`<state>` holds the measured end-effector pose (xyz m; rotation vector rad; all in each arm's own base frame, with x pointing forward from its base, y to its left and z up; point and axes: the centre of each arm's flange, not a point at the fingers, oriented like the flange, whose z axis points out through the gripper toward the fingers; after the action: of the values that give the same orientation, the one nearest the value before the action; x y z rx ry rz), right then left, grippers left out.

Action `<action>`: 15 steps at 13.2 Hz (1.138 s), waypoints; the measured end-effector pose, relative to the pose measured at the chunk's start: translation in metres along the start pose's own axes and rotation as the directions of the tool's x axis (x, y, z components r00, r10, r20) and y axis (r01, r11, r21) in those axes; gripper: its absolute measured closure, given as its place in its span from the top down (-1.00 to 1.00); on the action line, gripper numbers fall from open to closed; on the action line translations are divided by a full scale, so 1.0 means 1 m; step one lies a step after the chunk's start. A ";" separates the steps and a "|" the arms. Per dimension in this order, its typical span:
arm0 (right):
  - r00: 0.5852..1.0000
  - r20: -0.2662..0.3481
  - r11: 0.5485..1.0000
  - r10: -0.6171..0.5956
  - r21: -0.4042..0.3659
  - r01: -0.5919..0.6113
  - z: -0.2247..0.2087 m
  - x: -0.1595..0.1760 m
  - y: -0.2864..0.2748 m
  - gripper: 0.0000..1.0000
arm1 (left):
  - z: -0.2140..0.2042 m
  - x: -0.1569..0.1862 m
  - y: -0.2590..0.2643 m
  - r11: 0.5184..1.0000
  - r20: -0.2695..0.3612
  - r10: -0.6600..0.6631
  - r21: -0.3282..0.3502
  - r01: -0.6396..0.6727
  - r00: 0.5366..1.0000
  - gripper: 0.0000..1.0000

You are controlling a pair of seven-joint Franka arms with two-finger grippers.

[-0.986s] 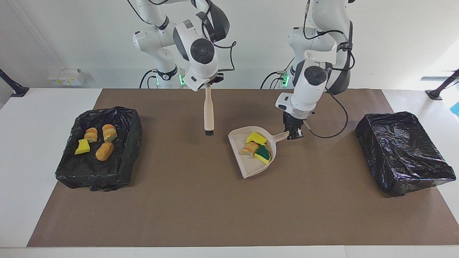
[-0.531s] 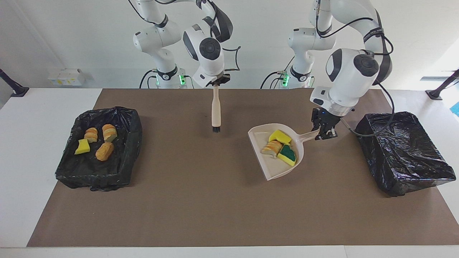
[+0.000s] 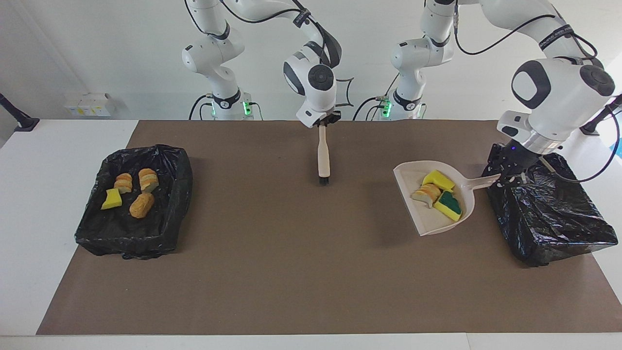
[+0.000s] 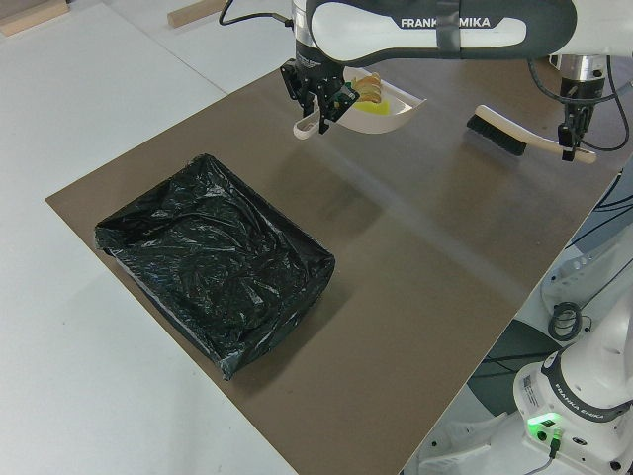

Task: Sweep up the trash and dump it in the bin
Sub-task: 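Tip the dustpan with the left gripper to dump trash into the bin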

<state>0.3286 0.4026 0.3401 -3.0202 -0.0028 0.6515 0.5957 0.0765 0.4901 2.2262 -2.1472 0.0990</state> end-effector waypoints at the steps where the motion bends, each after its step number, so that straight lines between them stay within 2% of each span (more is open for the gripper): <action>1: 1.000 0.004 1.000 -0.006 -0.007 0.007 0.004 -0.002 -0.003 -0.47 | -0.003 -0.030 0.003 1.000 0.001 0.011 0.005 -0.011 1.000 -0.37; 5: 1.000 0.003 0.999 -0.019 -0.026 0.019 0.009 -0.004 -0.005 -0.47 | -0.025 -0.127 0.020 0.999 0.022 0.041 0.024 -0.041 0.999 -0.37; 8: 1.000 0.002 1.000 -0.013 -0.025 0.013 0.008 -0.002 -0.003 -0.47 | -0.061 -0.188 0.015 0.998 0.111 0.067 -0.013 -0.066 0.992 -0.37; 10: 1.000 0.001 1.000 -0.014 -0.025 0.014 0.008 0.000 -0.001 -0.47 | -0.078 -0.222 0.005 0.998 0.181 0.058 -0.003 -0.058 0.982 -0.37; 12: 0.999 -0.015 0.998 -0.041 -0.043 0.041 0.006 0.004 0.002 -0.04 | -0.085 -0.247 -0.003 0.997 0.258 0.063 0.015 -0.069 0.964 -0.37; 15: 0.996 -0.061 0.996 -0.062 -0.062 0.059 -0.007 0.018 0.004 0.66 | -0.093 -0.253 -0.016 0.992 0.411 0.100 0.027 -0.122 0.906 -0.37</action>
<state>0.3479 0.3989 0.3386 -3.0830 -0.1128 0.5605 0.6011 0.3361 0.5629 2.3190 -2.4996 -0.3452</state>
